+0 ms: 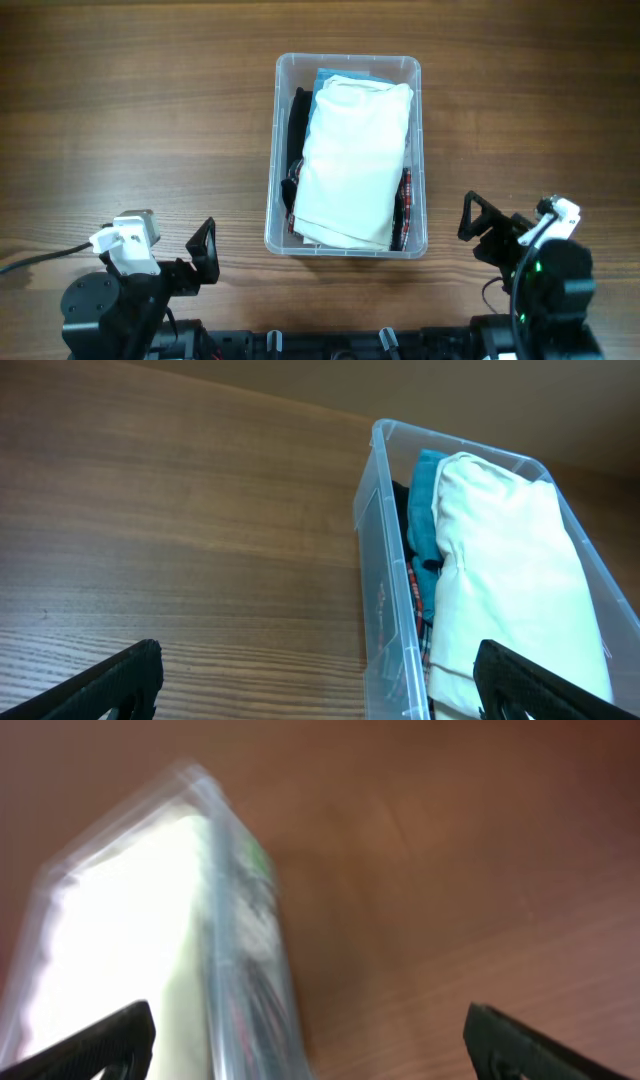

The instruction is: Pack container

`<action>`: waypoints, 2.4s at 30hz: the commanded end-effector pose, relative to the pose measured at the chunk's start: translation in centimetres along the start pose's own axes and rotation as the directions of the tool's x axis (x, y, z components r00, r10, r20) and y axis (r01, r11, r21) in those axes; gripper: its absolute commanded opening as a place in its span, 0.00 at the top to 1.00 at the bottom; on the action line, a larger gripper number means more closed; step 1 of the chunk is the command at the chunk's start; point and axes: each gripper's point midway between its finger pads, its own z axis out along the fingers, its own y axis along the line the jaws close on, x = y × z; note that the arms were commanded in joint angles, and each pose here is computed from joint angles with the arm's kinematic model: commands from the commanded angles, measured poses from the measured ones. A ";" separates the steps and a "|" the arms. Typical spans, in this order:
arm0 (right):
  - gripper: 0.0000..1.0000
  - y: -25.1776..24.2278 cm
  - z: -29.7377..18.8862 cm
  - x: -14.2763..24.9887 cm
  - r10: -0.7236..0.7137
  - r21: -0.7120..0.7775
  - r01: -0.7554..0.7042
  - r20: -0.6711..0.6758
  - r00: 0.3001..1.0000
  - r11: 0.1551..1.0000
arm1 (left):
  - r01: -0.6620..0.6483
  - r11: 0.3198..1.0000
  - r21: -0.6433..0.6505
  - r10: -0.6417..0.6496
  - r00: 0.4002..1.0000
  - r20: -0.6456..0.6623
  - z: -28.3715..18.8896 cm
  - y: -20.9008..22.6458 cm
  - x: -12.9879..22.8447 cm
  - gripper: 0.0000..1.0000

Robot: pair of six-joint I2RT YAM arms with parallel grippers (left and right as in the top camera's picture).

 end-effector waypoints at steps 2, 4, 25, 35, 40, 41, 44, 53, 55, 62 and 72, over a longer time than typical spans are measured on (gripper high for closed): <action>0.00 1.9 -0.4 0.3 -0.315 -0.143 0.346 0.203 0.927 0.927 | -0.021 1.000 0.011 0.021 1.000 -0.002 0.1 -0.1 0.2 0.00; 0.00 2.5 -0.2 -0.2 -0.381 -0.148 0.442 0.317 0.869 0.885 | -0.021 1.000 0.011 0.021 1.000 -0.002 0.1 -0.1 0.2 0.00; 0.00 1.4 4.4 1.1 -0.395 -0.120 0.496 0.459 0.796 0.860 | -0.021 1.000 0.011 0.021 1.000 -0.002 0.1 -0.1 0.2 0.00; 0.00 1.4 4.4 1.1 -0.395 -0.120 0.496 0.459 0.796 0.860 | -0.021 1.000 0.011 0.021 1.000 -0.002 0.1 -0.1 0.2 0.00; 0.00 1.4 4.4 1.1 -0.395 -0.120 0.496 0.459 0.796 0.860 | -0.016 1.000 0.007 0.016 1.000 -0.025 0.6 0.1 1.0 0.00; 0.00 1.4 4.4 1.1 -0.395 -0.120 0.496 0.459 0.796 0.860 | -0.011 1.000 0.002 0.011 0.999 -0.052 1.2 0.4 1.9 0.00; 0.00 1.4 4.4 1.1 -0.395 -0.120 0.496 0.459 0.796 0.860 | 0.005 1.000 -0.015 -0.007 0.991 -0.133 3.0 1.4 5.1 0.00; 0.00 1.4 4.4 1.1 -0.396 -0.119 0.497 0.459 0.795 0.860 | -0.089 0.992 0.087 0.065 0.966 0.249 6.6 1.2 3.7 0.00; 0.00 1.4 4.4 1.1 -0.395 -0.120 0.496 0.459 0.796 0.860 | -0.120 0.988 0.095 0.079 0.930 0.358 6.9 0.9 1.9 0.00; 0.00 1.4 4.4 1.1 -0.395 -0.120 0.496 0.459 0.796 0.860 | -0.152 0.983 0.101 0.089 0.884 0.459 9.3 1.6 2.7 0.00; 0.00 1.4 4.4 1.1 -0.395 -0.120 0.496 0.459 0.796 0.860 | -0.131 0.986 0.098 0.082 0.914 0.397 10.0 2.0 4.2 0.00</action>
